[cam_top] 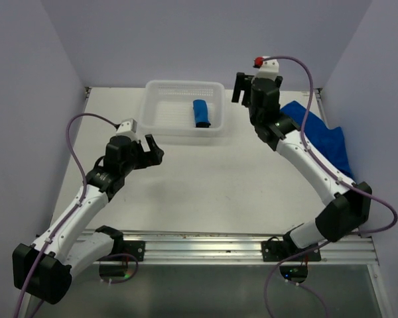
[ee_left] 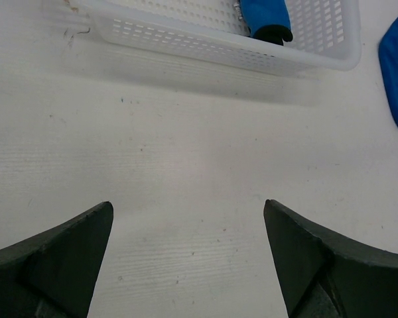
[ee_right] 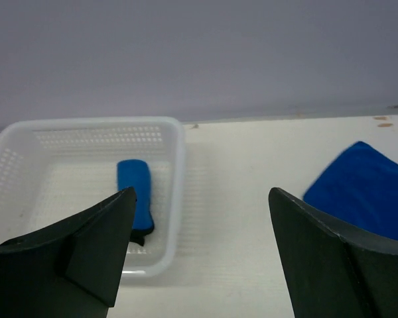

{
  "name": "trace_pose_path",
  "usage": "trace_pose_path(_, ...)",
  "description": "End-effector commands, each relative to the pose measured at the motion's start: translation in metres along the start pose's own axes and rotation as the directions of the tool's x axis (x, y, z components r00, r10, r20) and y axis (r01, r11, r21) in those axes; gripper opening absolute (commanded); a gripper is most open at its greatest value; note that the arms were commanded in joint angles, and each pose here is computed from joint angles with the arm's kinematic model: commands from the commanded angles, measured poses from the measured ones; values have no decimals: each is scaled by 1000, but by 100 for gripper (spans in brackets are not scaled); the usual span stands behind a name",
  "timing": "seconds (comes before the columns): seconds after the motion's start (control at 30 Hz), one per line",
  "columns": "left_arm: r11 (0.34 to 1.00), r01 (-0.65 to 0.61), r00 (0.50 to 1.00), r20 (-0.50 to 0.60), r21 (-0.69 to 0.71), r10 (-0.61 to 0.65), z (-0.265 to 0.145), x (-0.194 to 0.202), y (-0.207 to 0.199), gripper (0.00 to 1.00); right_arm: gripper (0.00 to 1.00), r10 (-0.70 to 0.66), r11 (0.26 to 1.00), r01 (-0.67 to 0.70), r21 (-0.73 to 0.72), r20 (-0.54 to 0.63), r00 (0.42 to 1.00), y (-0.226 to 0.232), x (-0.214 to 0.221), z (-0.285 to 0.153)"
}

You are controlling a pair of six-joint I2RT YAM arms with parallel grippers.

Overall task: Roll the towels
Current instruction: Move the towel to the center of the board

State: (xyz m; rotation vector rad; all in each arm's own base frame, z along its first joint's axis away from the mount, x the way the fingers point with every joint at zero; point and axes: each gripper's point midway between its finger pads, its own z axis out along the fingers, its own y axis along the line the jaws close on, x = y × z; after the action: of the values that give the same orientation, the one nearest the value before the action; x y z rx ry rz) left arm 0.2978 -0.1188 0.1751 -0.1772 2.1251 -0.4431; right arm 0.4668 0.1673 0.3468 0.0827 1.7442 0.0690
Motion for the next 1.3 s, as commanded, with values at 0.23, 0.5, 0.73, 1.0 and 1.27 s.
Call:
trace_pose_path(0.23, 998, -54, 995, 87, -30, 56, -8, -22, 6, 100, 87, -153, 897, 198, 396, -144, 978, -110, 126, -26)
trace_pose_path(0.5, 995, -59, 991, 113, -83, 68, -11, -27, 15, 100, 87, 28, 862, 139, 487, -321, 947, -160, 207, 5)
trace_pose_path(0.73, 995, -63, 990, 123, -82, 73, -11, -29, 15, 84, 86, 121, 826, 156, 542, -439, 890, -182, 255, 21)
trace_pose_path(1.0, 993, -59, 992, 105, -100, 70, -8, -25, 19, 92, 72, 281, 823, 67, 564, -508, 814, -202, 279, 42)
trace_pose_path(1.27, 994, -66, 994, 77, -83, 73, -4, -21, 16, 95, 55, 352, 833, 51, 550, -601, 718, -210, 301, 54)
